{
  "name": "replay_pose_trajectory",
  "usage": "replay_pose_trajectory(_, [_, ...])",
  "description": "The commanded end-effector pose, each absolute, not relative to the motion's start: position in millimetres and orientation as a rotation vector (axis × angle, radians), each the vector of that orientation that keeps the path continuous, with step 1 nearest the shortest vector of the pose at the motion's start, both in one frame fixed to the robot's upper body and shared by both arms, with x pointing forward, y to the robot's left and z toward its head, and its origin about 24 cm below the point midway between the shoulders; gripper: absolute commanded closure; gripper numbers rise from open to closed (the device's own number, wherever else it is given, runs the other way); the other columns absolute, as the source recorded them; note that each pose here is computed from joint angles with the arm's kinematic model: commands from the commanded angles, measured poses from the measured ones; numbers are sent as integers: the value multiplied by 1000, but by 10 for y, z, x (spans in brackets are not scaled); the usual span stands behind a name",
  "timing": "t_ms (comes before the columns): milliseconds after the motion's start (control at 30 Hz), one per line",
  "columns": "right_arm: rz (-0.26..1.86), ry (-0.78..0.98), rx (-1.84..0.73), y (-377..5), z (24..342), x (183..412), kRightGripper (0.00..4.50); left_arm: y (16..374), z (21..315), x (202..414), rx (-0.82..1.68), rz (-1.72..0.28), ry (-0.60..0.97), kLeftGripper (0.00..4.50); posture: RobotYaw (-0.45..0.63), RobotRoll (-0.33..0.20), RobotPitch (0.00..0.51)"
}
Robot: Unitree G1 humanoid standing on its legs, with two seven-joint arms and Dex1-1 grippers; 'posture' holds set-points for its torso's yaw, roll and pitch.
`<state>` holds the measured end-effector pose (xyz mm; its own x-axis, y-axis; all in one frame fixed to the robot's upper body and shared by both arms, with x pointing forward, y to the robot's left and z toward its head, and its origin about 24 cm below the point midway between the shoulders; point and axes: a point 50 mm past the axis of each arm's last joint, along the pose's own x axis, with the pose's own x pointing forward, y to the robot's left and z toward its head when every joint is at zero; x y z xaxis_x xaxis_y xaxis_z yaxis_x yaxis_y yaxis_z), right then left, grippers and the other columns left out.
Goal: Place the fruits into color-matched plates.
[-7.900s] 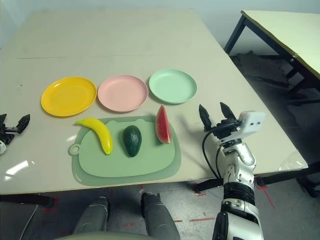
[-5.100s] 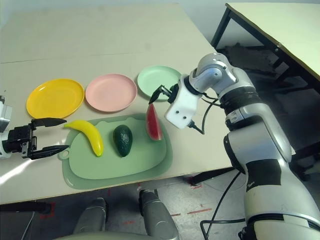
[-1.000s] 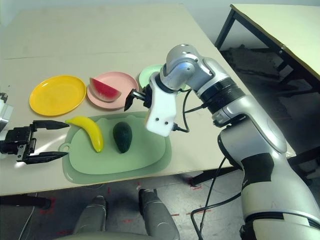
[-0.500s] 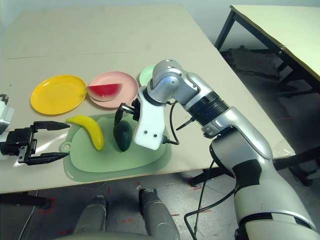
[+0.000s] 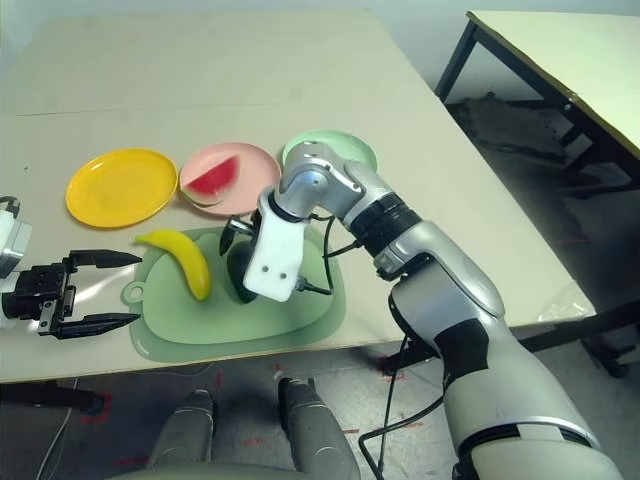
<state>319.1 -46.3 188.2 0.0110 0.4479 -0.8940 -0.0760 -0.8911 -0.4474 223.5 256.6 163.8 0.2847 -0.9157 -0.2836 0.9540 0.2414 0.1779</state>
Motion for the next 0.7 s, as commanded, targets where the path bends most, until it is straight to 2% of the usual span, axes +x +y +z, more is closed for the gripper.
replay_pose_trajectory(33, [1943, -366, -1947, -469, 1869, 3202, 19, 2591, 1640, 2217, 346, -1278, 138, 0, 85, 0, 196])
replay_pose_trajectory(333, [1968, -308, -1922, -535, 1777, 3199, 19, 2608, 1651, 2254, 352, -1270, 131, 0, 74, 0, 198])
replay_pose_trajectory(400, [1969, -302, -1911, -538, 1773, 3198, 397, 2615, 1652, 2259, 353, -1269, 131, 0, 73, 0, 199])
replay_pose_trajectory(533, [1960, -295, -1896, -539, 1782, 3204, 1494, 2617, 1651, 2265, 354, -1267, 132, 0, 69, 0, 198])
replay_pose_trajectory(700, [1941, -284, -1877, -539, 1823, 3225, 1493, 2602, 1649, 2278, 355, -1268, 128, 0, 64, 0, 194])
